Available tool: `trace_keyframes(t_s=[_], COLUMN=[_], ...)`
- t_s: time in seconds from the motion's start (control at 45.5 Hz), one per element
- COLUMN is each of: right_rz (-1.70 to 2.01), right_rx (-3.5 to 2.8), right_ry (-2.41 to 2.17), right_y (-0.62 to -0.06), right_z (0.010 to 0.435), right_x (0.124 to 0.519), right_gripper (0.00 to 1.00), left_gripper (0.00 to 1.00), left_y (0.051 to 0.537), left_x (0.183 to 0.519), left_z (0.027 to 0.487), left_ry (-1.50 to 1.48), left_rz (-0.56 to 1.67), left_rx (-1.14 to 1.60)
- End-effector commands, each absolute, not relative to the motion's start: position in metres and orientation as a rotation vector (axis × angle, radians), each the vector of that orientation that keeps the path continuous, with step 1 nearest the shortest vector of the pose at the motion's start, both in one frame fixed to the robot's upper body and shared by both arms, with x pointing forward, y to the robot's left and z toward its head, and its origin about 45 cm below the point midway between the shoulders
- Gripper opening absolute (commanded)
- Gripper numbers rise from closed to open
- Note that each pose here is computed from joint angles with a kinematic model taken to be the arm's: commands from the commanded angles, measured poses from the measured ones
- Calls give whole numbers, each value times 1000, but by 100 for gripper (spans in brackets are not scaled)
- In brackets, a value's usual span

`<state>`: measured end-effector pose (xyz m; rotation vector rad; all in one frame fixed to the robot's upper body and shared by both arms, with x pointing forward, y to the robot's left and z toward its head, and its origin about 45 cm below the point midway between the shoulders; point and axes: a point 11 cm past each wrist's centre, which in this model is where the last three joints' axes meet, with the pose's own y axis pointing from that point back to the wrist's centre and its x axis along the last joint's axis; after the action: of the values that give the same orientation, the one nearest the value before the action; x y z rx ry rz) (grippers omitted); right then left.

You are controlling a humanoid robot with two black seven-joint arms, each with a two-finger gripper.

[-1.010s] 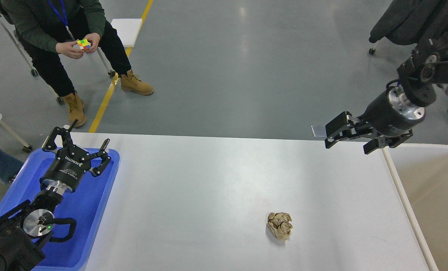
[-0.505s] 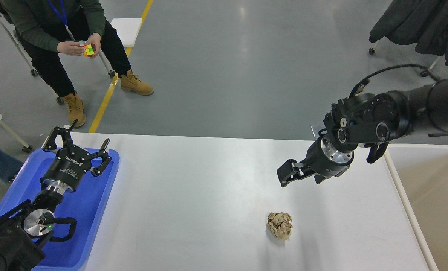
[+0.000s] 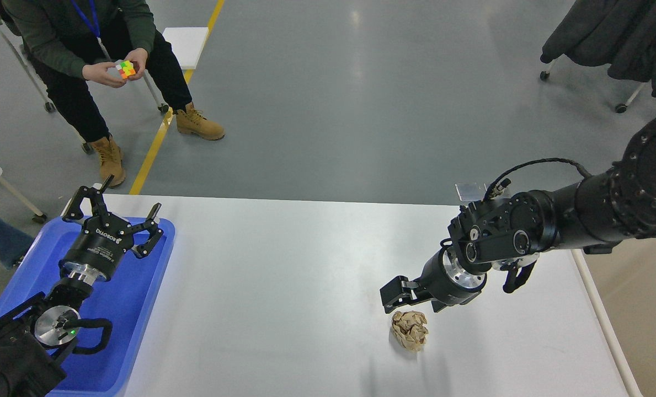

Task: Tidy desktop
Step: 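Reach the right gripper down toward the crumpled tan paper ball, then close the right gripper on the paper ball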

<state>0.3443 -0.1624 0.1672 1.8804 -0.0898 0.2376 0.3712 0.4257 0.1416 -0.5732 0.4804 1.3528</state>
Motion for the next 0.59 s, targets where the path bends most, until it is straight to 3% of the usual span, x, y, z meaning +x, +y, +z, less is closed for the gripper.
trace_keyframes(t_s=[0.0,0.571], right_rz=[151,173], right_rx=[1909,1878], right_ry=[-200,-365], right_y=[-165,-181], right_z=[144,106], right_x=[335,328], right_gripper=[100,100], left_gripper=[99,99], left_y=[426,426], left_x=[371,371], left_z=[142,142], left_ry=[480,480], left_rz=[1353,1353], left_rx=[-573,-573])
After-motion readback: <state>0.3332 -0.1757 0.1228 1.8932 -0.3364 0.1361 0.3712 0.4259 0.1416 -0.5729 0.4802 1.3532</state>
